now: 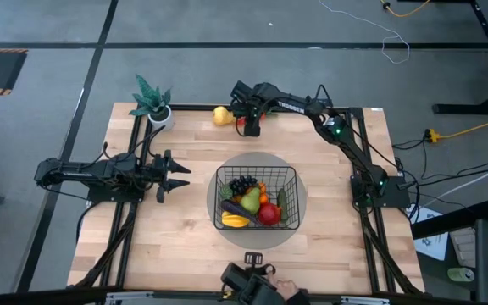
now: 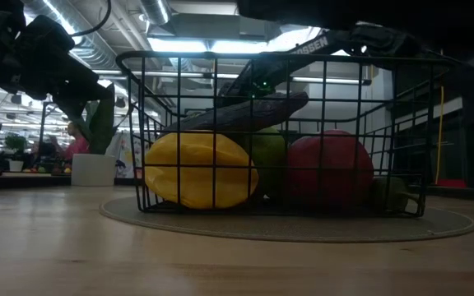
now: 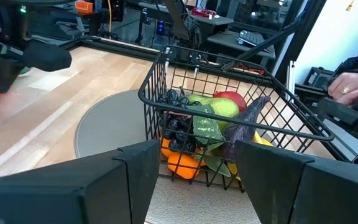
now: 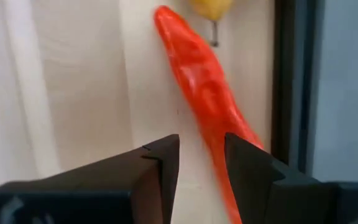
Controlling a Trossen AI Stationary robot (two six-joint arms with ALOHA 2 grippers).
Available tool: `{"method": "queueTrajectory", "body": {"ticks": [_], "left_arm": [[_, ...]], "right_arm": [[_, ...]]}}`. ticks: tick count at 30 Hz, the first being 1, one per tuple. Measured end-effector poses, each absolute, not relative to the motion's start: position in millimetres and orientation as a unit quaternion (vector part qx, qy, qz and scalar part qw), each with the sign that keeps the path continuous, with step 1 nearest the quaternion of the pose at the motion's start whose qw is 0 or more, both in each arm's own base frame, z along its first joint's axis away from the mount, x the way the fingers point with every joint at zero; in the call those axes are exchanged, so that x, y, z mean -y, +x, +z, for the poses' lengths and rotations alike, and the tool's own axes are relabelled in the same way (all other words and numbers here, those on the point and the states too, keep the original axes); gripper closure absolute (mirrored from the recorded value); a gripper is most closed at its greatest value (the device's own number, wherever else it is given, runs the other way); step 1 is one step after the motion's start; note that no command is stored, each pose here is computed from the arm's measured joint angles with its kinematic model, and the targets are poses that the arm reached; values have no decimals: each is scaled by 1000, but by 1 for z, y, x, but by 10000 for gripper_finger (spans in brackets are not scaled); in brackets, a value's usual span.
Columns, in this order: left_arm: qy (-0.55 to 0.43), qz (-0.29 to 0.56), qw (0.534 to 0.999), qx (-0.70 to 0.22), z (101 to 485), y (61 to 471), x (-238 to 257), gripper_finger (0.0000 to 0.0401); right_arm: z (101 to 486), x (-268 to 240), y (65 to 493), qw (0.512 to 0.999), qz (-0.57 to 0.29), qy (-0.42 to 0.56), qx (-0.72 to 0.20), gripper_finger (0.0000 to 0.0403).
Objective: Build produce basket
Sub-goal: Put the orange carrot into the black wire basket
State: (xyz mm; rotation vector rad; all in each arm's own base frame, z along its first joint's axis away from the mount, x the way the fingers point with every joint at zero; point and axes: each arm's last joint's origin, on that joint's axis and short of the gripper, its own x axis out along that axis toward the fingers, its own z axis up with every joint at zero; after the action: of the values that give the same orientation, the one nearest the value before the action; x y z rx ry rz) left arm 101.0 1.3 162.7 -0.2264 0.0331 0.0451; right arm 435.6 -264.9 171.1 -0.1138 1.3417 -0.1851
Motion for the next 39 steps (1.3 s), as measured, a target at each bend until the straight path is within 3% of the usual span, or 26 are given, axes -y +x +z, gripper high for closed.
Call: {"method": "queueTrajectory", "body": {"ticks": [7,19,31,39], "left_arm": [[-113,23,993,-17,163,101,-1,206],[-113,22,993,-14,163,101,-1,206],[-113,22,993,-14,163,101,-1,206],[-113,22,993,-14,163,101,-1,206]], "right_arm": [[172,279,427,765,-122,-63,-629,284],[154,281,417,732,-93,-29,-675,284],[151,261,396,642,-11,-1,-767,284],[148,253,400,648,-12,27,-761,284]]}}
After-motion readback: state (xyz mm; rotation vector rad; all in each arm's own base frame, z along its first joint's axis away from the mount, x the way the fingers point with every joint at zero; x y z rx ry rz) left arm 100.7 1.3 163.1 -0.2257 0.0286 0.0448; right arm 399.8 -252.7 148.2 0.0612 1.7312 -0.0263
